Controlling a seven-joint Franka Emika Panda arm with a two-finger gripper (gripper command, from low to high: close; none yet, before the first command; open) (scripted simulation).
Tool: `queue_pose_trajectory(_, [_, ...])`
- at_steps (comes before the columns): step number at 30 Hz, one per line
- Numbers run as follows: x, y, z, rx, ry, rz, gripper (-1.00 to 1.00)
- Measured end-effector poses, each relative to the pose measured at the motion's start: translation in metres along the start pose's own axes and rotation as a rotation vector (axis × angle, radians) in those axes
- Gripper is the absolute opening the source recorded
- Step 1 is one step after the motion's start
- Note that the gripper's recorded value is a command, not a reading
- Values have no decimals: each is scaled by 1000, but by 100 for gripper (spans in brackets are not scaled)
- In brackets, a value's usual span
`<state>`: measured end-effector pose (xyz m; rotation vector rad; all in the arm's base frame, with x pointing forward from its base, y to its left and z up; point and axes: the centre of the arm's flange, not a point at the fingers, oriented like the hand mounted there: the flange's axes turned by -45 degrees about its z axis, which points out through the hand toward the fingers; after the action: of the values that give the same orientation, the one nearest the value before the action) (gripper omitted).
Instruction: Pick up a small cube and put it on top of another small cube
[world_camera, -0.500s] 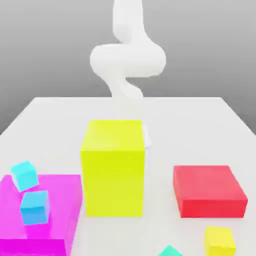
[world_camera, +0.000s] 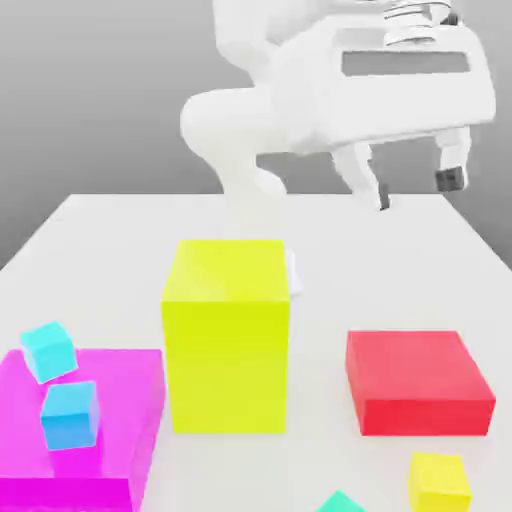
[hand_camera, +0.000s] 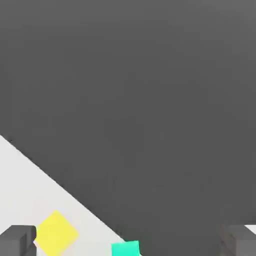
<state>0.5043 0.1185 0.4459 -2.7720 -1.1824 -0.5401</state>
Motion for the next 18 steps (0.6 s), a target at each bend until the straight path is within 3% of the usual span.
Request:
queue_pose_trajectory(14, [-34, -88, 234, 171, -305, -608, 0])
queue_pose_trajectory(18, [-54, -96, 290, 178, -322, -644, 0])
